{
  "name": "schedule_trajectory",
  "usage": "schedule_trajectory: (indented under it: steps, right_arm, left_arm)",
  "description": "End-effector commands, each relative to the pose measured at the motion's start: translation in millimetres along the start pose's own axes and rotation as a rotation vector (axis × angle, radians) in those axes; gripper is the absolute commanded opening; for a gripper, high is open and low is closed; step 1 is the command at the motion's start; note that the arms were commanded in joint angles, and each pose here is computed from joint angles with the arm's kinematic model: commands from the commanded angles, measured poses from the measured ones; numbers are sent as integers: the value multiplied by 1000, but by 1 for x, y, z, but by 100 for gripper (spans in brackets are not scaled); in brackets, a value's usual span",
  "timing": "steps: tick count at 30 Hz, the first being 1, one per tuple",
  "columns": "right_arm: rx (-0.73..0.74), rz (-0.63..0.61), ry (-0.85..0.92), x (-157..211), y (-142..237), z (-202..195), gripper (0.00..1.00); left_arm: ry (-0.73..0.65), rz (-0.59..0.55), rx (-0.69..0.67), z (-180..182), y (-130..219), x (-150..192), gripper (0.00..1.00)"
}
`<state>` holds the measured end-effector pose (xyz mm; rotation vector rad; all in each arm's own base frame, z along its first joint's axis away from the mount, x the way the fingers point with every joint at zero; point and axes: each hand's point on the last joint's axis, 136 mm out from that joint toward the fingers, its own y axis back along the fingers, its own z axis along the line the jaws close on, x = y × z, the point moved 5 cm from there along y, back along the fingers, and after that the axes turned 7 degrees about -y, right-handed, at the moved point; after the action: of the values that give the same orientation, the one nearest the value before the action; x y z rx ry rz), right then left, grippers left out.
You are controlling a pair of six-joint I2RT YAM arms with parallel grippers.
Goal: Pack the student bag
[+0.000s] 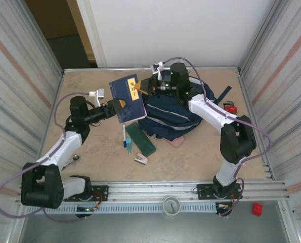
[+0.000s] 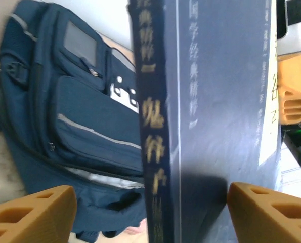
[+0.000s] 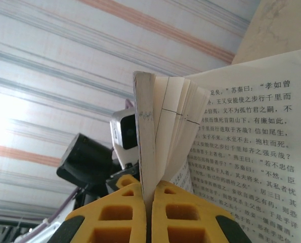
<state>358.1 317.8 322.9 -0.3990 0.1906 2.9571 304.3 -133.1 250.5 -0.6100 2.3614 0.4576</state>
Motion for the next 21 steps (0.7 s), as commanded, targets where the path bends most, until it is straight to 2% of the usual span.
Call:
schedule_trajectory:
  steps: [1,5,7,8,9,11,12,15,16,18,21]
  right_arm:
    - [-63,6,55,5,18,24,0]
    - [6,-32,55,5,33,3,0]
    - [52,-34,59,9,38,-6,0]
    - [76,-30,61,11,38,-11,0]
    - [102,-26,70,15,41,-14,3]
    - [192,-33,96,21,52,-26,30]
    - [266,-49,139,24,62,-32,47]
    - [686,-88,370,42,105,-60,73]
    - [828,-73,463,51,117,-68,78]
    - [999,-14,567,67,135,-84,85]
    - [1100,130,619,91,139,-104,89]
  left_arm:
    - [-103,-30,99,-25,-5,-15,58]
    - [-107,-56,95,-26,-2,-15,17]
    - [-119,-60,103,-29,0,-14,3]
    - [-123,-57,108,-31,0,-14,0]
    - [-129,-50,116,-33,1,-14,0]
    - [-140,-41,102,-36,4,-13,0]
    - [-135,-37,73,-35,7,-12,0]
    - [-111,-40,-70,-27,16,-9,0]
    - [-117,-45,-105,-26,21,-7,0]
    - [-128,-66,-146,-26,28,-5,0]
    - [-138,-82,-163,-30,35,-4,0]
